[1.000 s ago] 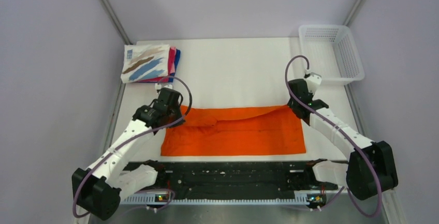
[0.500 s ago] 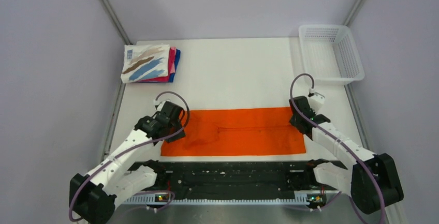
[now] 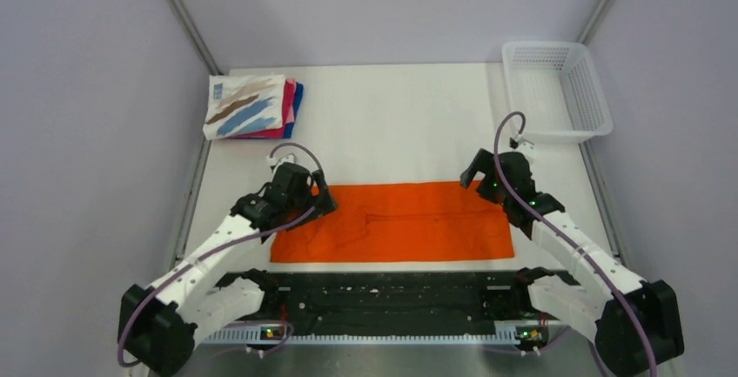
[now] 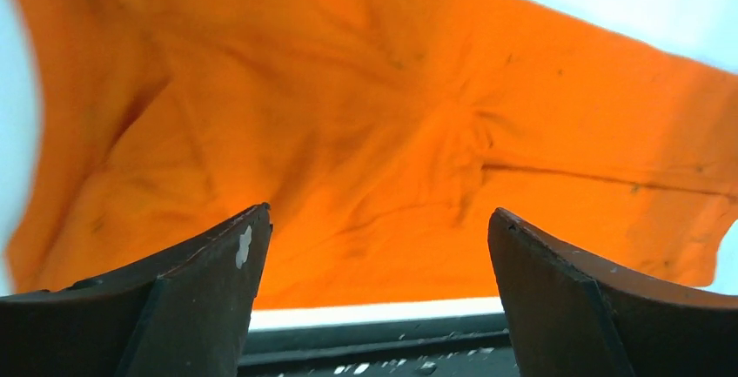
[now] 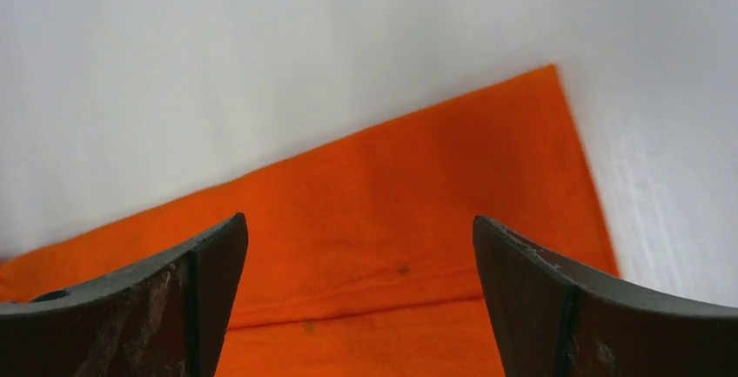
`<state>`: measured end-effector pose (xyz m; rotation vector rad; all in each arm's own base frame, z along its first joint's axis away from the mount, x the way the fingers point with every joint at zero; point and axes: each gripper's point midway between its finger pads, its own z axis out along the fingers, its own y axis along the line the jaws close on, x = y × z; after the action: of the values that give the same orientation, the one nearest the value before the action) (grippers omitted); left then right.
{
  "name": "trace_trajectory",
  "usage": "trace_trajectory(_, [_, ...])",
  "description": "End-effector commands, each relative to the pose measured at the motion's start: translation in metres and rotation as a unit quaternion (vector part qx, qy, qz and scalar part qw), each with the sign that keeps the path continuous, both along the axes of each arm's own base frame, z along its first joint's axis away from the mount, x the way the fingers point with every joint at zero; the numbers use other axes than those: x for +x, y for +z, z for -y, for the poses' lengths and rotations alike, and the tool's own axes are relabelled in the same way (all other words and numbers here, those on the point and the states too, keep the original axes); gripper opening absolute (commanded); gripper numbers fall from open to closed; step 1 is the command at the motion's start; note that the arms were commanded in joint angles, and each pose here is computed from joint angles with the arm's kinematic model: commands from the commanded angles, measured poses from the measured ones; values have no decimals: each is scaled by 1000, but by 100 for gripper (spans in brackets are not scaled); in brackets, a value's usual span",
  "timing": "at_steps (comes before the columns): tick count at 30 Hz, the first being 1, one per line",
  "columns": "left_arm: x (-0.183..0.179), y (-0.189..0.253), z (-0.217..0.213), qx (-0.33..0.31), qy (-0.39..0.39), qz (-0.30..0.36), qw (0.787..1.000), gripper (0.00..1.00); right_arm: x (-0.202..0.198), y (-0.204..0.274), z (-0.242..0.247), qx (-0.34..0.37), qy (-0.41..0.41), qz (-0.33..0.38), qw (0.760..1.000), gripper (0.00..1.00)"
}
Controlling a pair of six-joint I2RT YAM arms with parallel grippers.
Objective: Fold and stack the t-shirts
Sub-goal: Fold the other side of the tshirt into a rectangle, then rotate the tshirt 90 degrees
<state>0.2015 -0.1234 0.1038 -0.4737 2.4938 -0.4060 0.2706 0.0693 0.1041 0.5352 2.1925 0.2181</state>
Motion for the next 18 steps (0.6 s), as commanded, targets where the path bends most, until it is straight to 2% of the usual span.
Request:
trace_trajectory(1, [56,-4,37,-78,5,31,996,99,28,6,-78,88,158,42,983,99])
trace_trajectory(6, [79,-51,40,-54,12,-60,997,99,28,-39,-79,33,154,-31,987,99])
trace_trajectory(10, [107,-72,32,-39,32,-85,995,98,6,-66,-75,36,147,-81,985,99])
trace_trajectory(14, [175,-73,33,-28,47,-70,996,98,-29,-77,-91,43,193,-116,973,99])
trace_trajectory(16, [220,-68,51,-44,36,-67,996,98,-45,-77,-101,48,220,-128,966,99])
trace_trajectory(18, [274,-55,83,-91,20,-51,994,94,-61,-73,-117,65,259,-139,954,98])
